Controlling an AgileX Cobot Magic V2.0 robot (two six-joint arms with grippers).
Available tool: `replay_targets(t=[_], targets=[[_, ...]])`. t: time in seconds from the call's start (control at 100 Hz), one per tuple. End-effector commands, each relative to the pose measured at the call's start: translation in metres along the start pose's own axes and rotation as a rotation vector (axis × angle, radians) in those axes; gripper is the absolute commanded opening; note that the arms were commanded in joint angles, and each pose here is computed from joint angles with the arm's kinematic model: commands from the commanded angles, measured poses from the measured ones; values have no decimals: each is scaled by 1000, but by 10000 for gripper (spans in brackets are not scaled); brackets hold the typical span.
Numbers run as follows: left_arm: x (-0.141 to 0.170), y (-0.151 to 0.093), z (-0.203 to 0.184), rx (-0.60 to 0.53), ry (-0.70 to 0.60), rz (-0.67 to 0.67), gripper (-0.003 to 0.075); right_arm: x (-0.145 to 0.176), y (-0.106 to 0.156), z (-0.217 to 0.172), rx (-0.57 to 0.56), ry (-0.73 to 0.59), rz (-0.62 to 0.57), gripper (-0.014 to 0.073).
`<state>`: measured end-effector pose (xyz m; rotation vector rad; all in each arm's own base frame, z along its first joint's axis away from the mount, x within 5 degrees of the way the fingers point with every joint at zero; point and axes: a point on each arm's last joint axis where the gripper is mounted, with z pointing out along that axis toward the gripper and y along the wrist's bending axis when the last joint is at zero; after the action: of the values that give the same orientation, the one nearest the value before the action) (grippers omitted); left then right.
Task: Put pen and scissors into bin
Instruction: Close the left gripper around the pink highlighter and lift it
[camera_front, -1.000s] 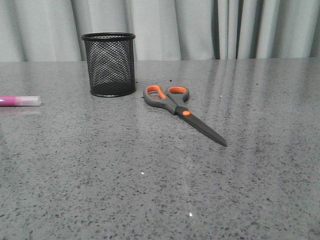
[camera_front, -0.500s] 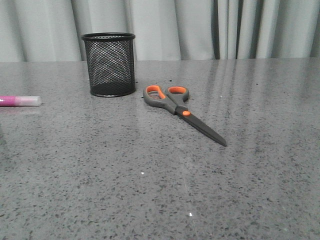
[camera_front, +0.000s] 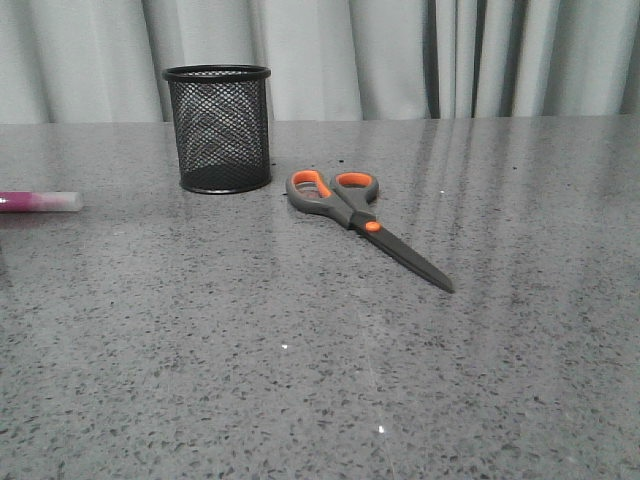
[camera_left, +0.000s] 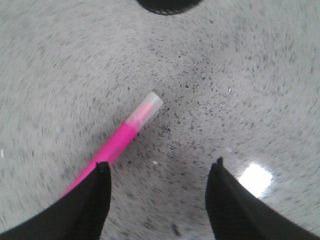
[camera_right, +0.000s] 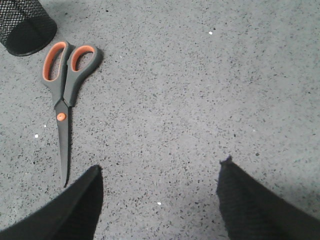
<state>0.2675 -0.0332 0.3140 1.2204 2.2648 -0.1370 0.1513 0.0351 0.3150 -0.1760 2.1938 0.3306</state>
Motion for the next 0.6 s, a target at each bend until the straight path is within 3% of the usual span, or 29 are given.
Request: replay_targets(t=[0.0,0.16,0.59], targets=[[-15,14,-2,11,-25,172,377,-14,1,-6,12,-86,-19,442],[-19,34,17,53,26,323,377,-14,3,-6,0,-84,-33,442],[-10,56,66,160,106,426,378,-14,3,-6,0,-84,-35,442]])
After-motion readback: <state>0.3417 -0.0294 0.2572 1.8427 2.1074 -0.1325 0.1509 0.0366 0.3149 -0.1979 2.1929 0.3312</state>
